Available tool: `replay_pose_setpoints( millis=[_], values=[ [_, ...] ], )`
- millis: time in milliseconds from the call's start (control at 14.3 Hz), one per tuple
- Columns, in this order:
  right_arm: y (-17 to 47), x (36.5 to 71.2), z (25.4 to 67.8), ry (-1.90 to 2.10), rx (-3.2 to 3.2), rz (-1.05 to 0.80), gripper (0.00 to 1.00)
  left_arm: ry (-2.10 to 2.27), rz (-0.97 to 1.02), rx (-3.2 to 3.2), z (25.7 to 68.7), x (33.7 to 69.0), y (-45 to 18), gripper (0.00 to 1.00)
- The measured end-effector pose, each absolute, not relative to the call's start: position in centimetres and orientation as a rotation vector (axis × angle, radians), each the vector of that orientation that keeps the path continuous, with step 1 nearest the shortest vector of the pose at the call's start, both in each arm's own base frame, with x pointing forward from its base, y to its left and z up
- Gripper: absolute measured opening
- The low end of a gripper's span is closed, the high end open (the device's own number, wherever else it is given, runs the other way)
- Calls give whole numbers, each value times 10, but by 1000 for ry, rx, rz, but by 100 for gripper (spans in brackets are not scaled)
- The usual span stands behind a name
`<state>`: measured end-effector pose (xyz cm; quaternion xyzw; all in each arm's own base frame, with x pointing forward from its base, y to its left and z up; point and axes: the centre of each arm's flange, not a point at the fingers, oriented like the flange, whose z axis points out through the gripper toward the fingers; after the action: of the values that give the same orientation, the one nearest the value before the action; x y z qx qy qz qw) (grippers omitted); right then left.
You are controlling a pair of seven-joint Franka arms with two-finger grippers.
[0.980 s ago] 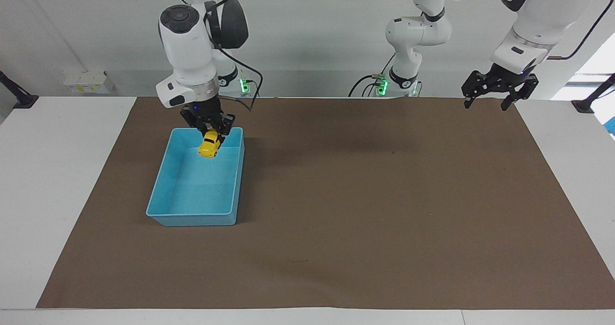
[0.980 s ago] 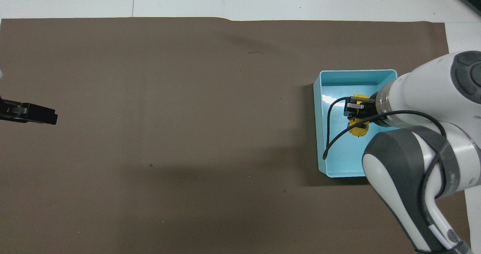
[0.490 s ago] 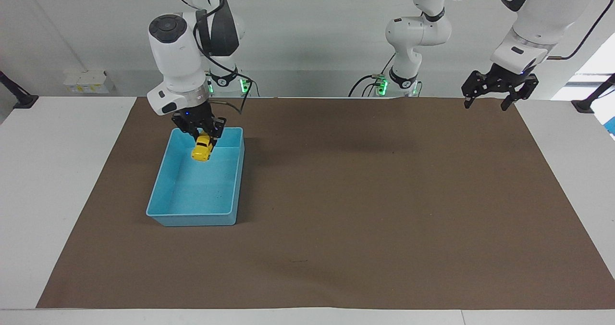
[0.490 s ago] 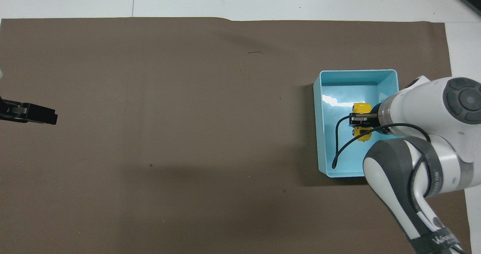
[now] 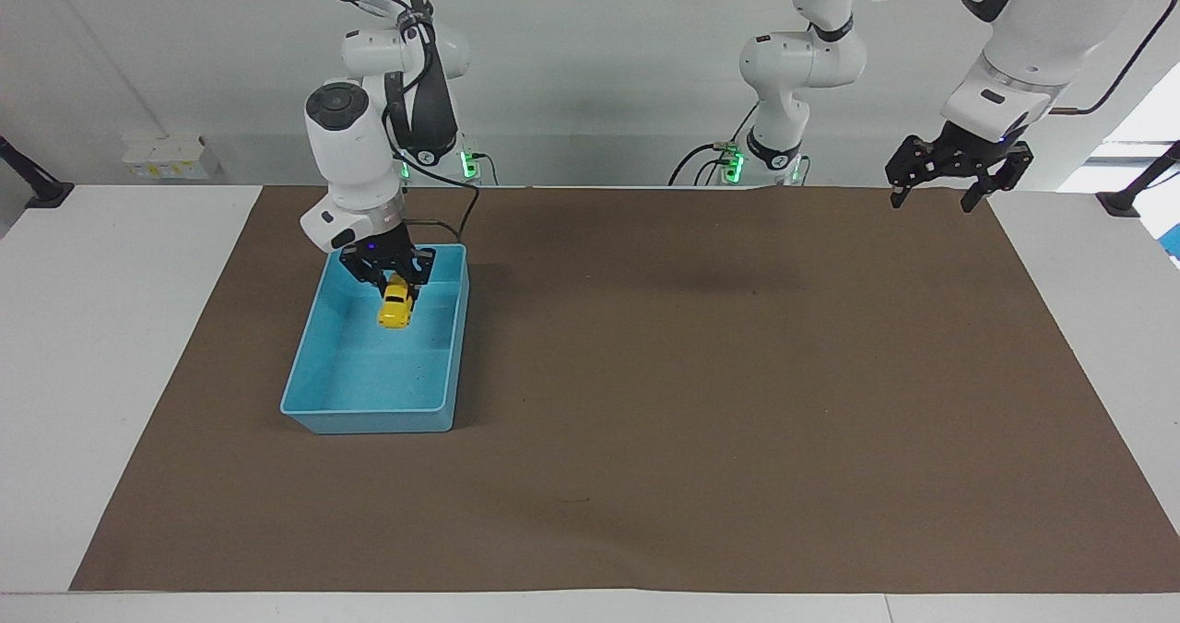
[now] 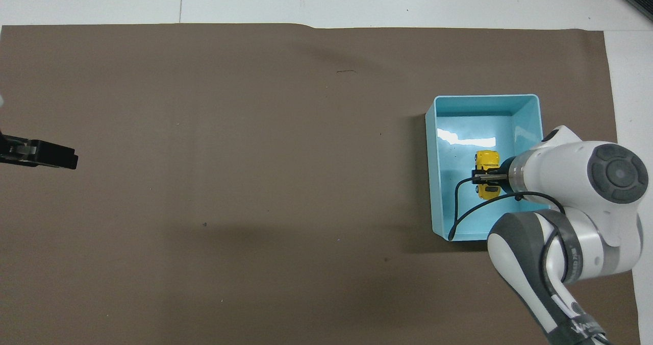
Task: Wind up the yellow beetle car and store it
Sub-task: 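Lift the car into the bin and lower it with the right gripper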
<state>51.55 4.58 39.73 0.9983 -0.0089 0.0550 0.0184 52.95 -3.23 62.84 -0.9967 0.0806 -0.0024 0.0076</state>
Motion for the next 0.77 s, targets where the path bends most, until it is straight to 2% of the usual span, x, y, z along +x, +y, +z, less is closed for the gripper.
replay_pose_setpoints(
  millis=[420,770],
  values=[
    [17,500,344,25,3100,166,46,252,-8,-3116,628,530,-32,100],
    [21,507,295,53,3110,212,46,252,-8,-3116,628,530,-32,100]
  ],
)
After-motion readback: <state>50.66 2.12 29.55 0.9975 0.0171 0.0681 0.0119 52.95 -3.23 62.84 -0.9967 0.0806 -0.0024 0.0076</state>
